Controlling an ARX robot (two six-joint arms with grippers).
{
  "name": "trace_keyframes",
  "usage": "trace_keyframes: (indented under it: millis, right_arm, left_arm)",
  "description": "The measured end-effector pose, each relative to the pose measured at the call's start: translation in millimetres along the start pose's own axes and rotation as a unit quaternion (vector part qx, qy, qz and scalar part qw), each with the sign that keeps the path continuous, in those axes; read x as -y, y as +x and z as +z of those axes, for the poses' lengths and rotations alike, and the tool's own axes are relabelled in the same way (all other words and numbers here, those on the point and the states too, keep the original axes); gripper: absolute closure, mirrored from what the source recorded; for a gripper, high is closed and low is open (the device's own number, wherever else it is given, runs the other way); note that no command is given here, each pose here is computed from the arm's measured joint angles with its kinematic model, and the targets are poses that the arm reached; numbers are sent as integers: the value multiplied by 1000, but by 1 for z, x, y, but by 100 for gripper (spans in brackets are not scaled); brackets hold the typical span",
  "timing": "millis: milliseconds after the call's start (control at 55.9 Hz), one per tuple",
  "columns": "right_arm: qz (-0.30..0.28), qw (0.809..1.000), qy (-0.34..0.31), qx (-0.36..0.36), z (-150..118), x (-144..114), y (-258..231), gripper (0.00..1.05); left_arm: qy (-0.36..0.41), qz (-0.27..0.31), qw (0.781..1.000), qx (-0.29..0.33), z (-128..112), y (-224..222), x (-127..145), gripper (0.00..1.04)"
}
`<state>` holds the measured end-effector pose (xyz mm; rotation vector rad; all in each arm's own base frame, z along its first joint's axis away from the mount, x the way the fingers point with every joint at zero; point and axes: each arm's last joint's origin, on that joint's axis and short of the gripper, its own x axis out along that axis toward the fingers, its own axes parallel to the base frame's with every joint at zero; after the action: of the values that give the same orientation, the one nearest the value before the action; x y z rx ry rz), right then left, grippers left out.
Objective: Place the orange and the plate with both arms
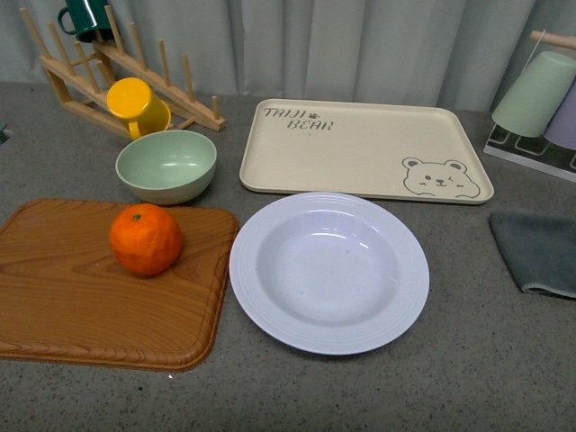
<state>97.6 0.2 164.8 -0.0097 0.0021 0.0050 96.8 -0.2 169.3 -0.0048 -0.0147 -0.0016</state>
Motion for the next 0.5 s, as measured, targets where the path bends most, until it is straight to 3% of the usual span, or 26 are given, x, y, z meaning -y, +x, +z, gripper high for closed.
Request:
trace_keyframes:
  millis: [501]
  right_arm:
    - [0, 1000, 0, 0, 0, 0, 0, 9]
  left_arm:
    - [0, 0, 1000, 0, 0, 0, 0, 6]
